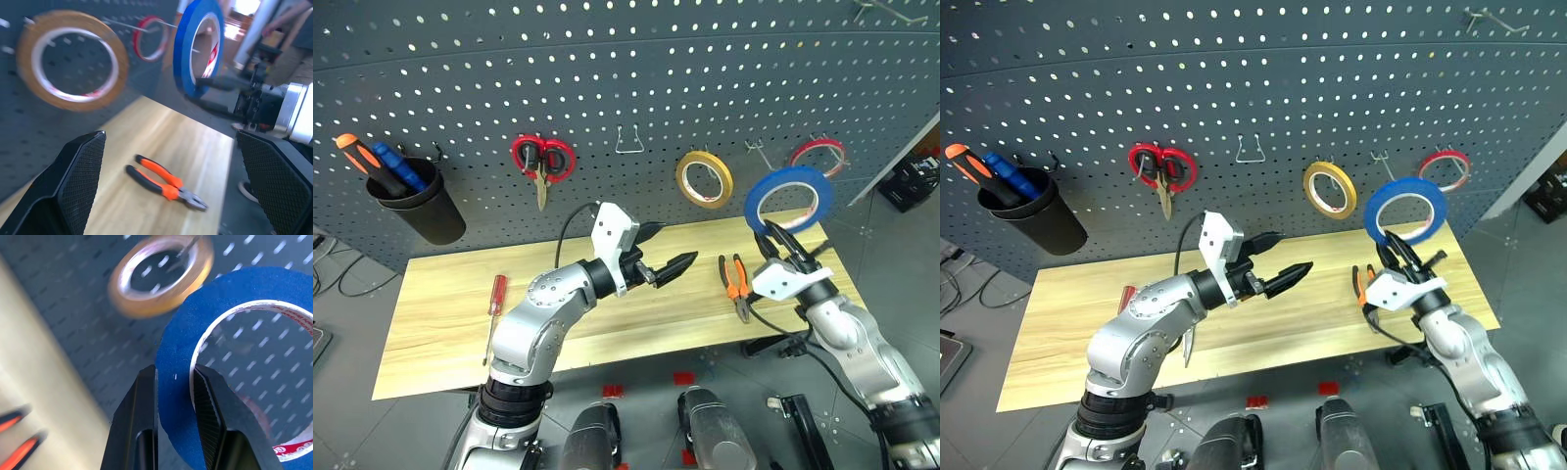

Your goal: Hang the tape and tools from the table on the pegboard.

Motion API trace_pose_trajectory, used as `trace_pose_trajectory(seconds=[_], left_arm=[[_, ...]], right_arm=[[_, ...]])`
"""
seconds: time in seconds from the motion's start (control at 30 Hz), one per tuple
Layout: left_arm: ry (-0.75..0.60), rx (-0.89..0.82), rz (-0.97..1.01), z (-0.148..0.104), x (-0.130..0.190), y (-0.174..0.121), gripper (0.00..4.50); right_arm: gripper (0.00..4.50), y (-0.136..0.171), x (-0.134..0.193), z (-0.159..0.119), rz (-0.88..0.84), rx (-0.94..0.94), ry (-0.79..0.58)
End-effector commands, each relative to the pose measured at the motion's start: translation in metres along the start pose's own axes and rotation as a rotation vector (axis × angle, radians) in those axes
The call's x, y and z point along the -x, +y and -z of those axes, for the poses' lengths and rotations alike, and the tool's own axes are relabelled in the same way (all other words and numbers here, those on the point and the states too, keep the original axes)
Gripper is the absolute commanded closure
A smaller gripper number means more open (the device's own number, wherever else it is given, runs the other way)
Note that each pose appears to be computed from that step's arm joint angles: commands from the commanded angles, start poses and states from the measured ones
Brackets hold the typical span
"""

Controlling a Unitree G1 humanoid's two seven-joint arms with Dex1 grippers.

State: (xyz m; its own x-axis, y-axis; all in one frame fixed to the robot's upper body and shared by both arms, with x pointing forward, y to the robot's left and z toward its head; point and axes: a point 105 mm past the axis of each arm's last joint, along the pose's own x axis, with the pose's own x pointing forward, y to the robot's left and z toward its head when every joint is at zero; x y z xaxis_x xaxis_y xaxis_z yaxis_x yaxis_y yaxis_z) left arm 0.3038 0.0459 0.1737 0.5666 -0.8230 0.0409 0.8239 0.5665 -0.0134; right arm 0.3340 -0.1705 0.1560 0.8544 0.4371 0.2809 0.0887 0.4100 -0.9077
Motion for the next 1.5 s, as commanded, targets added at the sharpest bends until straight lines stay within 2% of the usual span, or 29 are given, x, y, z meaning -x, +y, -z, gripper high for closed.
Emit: trace_pose_trajectory(seconds=[0.03, 0.3, 0.6, 0.67, 0.77, 1.0, 1.23, 1.33, 1.43, 1.5], left_arm=[[-0.036, -0.034, 0.002, -0.011, -0.001, 0.0, 0.0], [-0.064, -0.038, 0.011, -0.019, -0.012, 0.002, 0.0], [-0.082, -0.033, 0.023, -0.021, -0.019, -0.001, 0.0], [-0.083, -0.035, 0.022, -0.021, -0.018, 0.0, 0.0], [-0.082, -0.038, 0.02, -0.021, -0.017, 0.0, 0.0], [-0.087, -0.033, 0.023, -0.022, -0.017, -0.003, 0.0], [-0.059, -0.025, 0.029, -0.012, -0.015, -0.006, 0.0], [-0.006, -0.054, 0.033, 0.003, -0.008, -0.006, 0.0], [0.085, -0.111, 0.06, 0.026, 0.007, -0.005, 0.0], [0.145, -0.129, 0.073, 0.043, 0.02, -0.002, 0.0]], right_arm=[[3.8, -0.001, -0.01, 0.001, 0.014, 0.001, -0.049], [3.8, -0.004, -0.036, 0.034, -0.042, -0.139, 0.032], [3.8, 0.001, -0.051, 0.043, -0.159, -0.297, 0.035], [3.08, 0.004, -0.051, 0.043, -0.177, -0.343, 0.032], [2.24, 0.007, -0.05, 0.044, -0.197, -0.384, 0.036], [0.01, 0.012, -0.046, 0.043, -0.2, -0.41, 0.044], [0.01, 0.013, -0.025, 0.049, -0.196, -0.423, 0.097], [0.01, 0.008, -0.009, 0.051, -0.196, -0.467, 0.164], [0.01, 0.011, 0.006, 0.047, -0.257, -0.552, 0.271], [0.01, 0.022, 0.013, 0.044, -0.309, -0.663, 0.394]])
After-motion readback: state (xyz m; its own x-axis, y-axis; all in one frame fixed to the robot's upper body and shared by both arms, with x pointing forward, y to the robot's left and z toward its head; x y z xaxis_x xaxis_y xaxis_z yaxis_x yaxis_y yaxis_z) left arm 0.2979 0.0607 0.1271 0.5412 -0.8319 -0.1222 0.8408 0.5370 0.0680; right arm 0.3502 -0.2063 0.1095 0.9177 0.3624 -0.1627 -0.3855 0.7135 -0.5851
